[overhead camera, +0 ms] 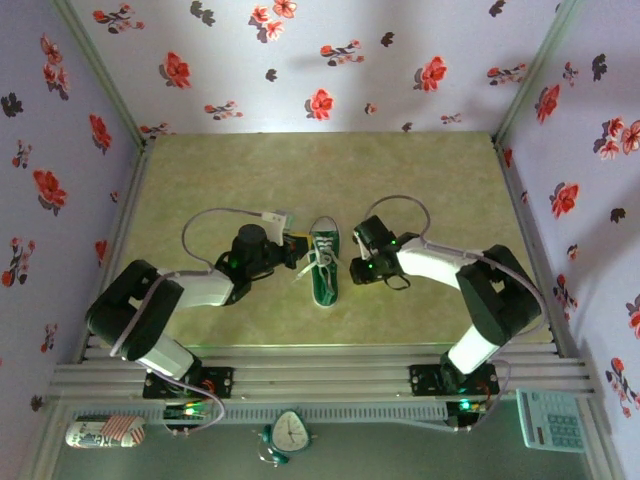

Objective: Tie the shoes

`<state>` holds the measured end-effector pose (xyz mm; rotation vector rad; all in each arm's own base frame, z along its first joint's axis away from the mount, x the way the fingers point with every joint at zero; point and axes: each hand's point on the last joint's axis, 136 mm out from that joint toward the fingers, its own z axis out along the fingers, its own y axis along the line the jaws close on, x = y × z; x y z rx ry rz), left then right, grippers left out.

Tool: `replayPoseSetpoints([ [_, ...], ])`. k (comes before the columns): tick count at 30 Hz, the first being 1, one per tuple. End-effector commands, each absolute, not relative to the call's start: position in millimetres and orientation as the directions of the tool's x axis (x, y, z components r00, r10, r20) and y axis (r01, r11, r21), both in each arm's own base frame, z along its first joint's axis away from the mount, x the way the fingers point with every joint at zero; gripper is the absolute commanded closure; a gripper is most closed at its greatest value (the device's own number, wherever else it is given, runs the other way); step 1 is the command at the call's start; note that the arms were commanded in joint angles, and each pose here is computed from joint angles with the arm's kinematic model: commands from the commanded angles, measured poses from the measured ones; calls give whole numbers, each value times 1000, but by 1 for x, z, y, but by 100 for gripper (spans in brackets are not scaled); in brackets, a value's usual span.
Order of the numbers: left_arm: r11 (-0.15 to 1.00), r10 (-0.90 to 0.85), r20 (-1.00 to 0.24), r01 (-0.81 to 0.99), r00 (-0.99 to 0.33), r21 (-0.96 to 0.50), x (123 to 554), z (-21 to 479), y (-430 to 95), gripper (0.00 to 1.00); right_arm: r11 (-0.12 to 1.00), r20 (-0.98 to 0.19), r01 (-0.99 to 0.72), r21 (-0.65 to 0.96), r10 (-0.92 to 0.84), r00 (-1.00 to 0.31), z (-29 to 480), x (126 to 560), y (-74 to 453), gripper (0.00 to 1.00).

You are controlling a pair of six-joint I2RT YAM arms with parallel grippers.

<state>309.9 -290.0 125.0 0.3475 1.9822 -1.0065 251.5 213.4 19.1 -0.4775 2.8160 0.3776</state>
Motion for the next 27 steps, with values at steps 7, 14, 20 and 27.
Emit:
replayPoseSetpoints([
  [7,601,-164,-785,570,-598,-560,312,130,-294,100,787,-382,-417,455,-251,-889,71,224,259,63],
  [14,595,-181,-771,556,-611,-580,308,129,-291,100,890,-492,-196,412,36,-870,102,268,244,66],
  [20,582,-199,-757,546,-622,-602,306,132,-294,100,830,-439,-100,549,184,-879,106,277,273,71],
  [27,584,-167,-769,566,-618,-582,299,133,-299,100,775,-390,-67,629,239,-889,101,287,295,74],
])
